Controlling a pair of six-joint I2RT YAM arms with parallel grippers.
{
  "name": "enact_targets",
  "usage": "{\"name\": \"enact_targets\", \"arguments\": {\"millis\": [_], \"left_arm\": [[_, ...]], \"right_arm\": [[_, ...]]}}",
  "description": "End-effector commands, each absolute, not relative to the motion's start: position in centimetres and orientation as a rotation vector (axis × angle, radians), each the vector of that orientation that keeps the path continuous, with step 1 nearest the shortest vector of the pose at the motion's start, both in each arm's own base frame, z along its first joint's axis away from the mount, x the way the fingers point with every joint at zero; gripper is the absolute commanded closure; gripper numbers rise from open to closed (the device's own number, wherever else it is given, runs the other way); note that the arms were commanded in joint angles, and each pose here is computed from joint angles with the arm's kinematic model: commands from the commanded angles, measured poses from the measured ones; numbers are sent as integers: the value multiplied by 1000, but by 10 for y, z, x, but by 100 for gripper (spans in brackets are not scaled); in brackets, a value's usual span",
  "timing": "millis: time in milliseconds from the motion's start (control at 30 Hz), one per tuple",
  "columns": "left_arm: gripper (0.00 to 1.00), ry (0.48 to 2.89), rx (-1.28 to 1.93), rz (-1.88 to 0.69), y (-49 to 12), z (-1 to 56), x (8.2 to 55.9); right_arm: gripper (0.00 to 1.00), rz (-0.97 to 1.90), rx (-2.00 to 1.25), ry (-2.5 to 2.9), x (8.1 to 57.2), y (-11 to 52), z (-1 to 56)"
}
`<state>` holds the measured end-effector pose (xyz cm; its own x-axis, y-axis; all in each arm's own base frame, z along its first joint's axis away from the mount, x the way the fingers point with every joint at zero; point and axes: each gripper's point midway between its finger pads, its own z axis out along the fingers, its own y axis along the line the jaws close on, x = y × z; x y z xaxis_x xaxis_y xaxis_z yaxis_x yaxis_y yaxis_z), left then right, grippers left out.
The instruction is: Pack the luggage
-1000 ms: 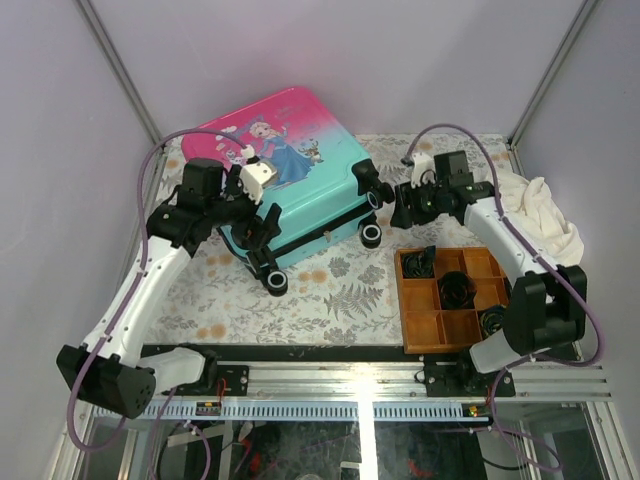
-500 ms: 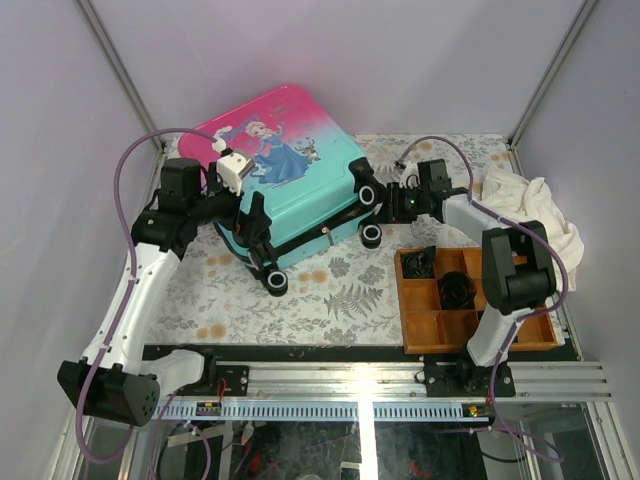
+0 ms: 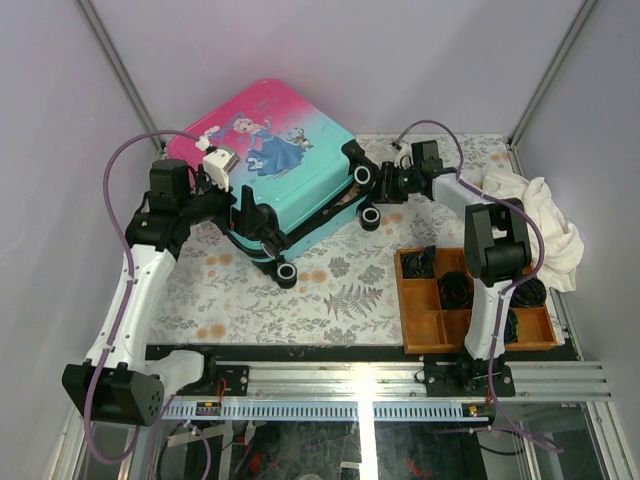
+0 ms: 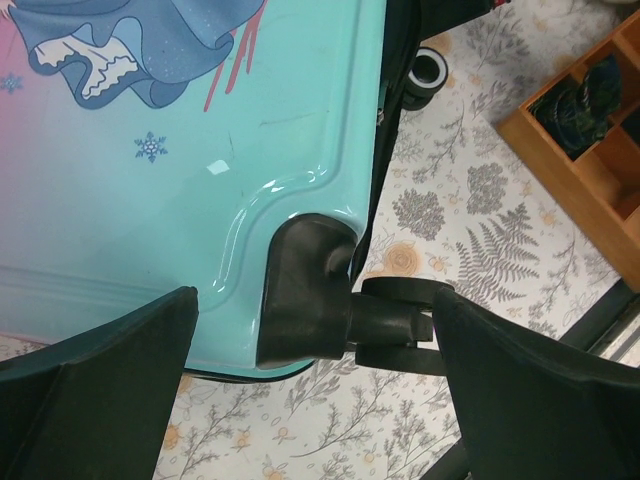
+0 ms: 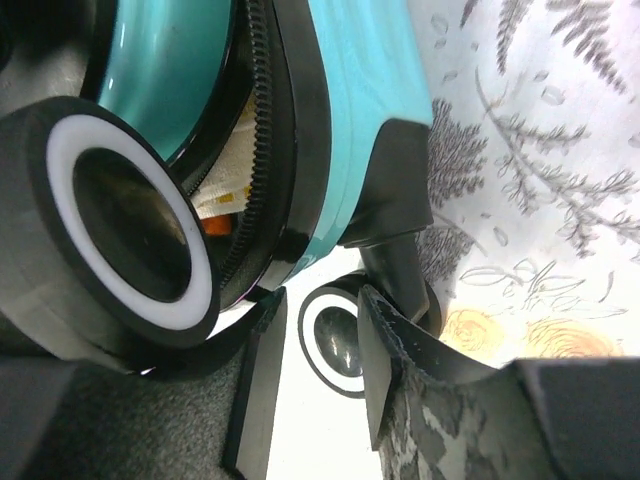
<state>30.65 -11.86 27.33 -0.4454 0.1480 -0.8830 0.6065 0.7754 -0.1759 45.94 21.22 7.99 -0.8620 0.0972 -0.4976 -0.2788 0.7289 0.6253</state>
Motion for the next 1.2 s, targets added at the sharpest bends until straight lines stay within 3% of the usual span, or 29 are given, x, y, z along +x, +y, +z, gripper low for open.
{"name": "enact_targets", "arguments": {"millis": [0,67,133,333,467,633,1167], "left_arm": [[0,1919,536,-649,-122,291,311],[0,1910,537,-635,-121,294,311],[0,1905,541,-628,-120,294,311],[0,1890,551,-647,-123,295,314],[0,1872,557,-655,-124,298,315],[0,1862,544,-674,-123,298,311],[0,1851,532,-698,-121,299,307]], "right_arm": [[53,904,-283,2126,513,221,163],[31,851,-322,2116,506,206,172],[18,814,-351,2129,493,187,177],[2,742,-539,2161,448,149,190],[1,831,-572,2124,429,159,217],[1,824,-524,2084,449,171,241],[2,496,-703,2154,490,219,188]]}}
